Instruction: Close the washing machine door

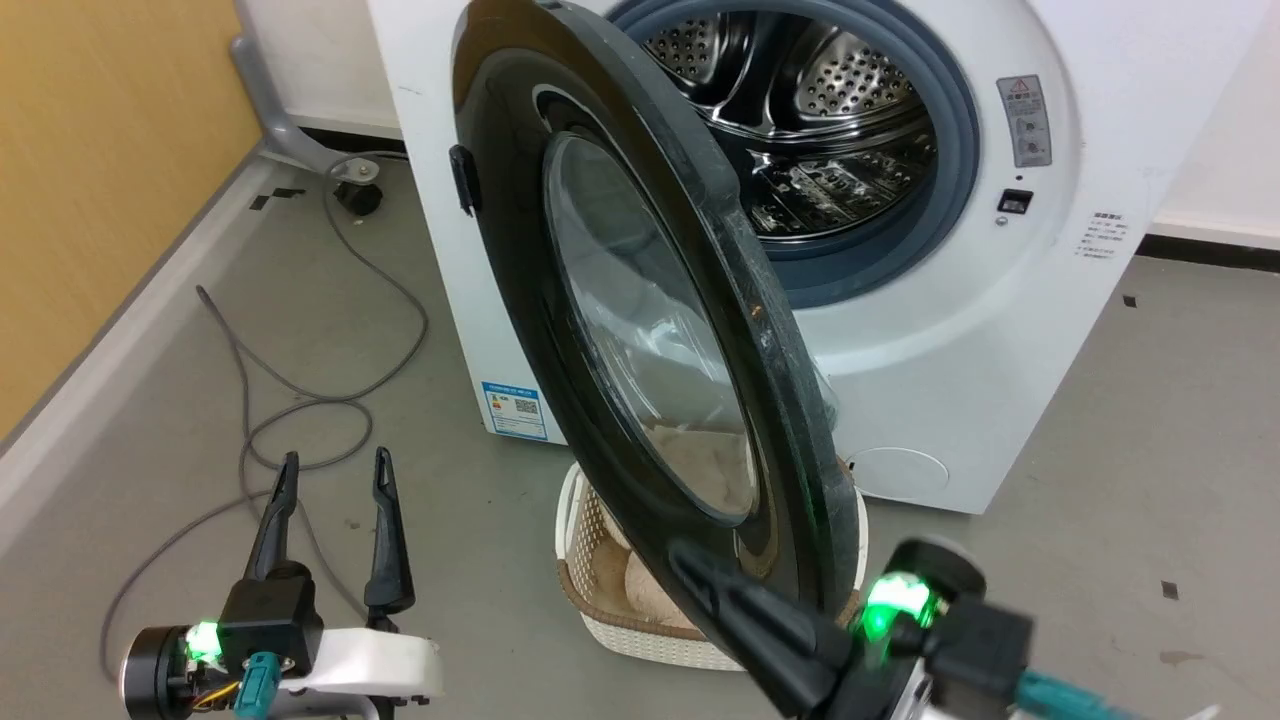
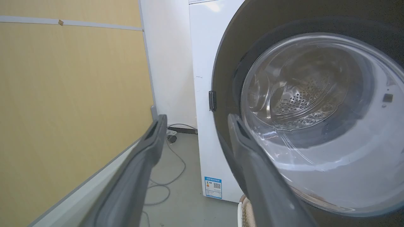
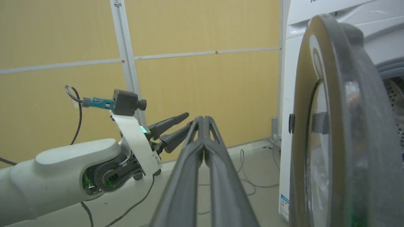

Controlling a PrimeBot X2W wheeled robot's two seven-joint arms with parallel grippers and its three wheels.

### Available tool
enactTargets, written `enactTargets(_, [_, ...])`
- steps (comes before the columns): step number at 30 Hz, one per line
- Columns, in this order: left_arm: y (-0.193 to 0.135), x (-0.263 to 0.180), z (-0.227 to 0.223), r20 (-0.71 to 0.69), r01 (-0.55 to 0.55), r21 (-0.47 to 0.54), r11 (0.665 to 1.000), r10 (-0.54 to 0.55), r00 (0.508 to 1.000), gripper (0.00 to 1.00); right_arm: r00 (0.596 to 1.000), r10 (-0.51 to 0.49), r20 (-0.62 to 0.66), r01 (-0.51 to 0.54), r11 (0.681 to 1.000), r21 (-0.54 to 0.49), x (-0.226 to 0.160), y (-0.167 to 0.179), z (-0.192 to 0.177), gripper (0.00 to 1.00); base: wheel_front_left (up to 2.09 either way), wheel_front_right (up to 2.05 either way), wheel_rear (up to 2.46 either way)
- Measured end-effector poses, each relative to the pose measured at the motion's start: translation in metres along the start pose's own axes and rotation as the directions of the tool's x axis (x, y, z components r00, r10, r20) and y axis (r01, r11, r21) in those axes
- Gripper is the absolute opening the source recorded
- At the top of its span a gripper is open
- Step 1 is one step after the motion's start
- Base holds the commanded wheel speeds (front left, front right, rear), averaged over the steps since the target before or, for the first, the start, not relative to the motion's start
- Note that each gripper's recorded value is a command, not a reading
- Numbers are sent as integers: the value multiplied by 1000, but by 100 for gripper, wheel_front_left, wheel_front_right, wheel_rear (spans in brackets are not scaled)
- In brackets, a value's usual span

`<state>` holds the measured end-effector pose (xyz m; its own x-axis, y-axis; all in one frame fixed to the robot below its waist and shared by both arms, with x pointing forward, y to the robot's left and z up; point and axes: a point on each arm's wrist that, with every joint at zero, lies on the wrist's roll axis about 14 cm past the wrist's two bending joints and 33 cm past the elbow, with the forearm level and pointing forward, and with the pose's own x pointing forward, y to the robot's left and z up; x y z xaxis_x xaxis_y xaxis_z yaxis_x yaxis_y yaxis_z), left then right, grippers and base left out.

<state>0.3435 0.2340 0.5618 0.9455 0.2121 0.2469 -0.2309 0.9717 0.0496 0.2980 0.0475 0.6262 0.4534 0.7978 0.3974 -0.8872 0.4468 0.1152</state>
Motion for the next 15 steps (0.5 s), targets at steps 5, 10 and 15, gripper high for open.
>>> enactTargets(5, [-5,2,0,3,11,1,1000,-11,1000,100,987,-51,-156,47,999,-26,-25,-12,-45,0,0,0,0])
enactTargets(10, [-10,6,-2,0,25,1,1000,-25,1000,100,957,-160,-241,147,986,-73,-50,-42,-69,0,0,0,0])
enactTargets(15, [-18,9,-7,-12,45,1,999,-45,999,100,927,-259,-270,235,965,-120,-66,-73,-76,0,0,0,0])
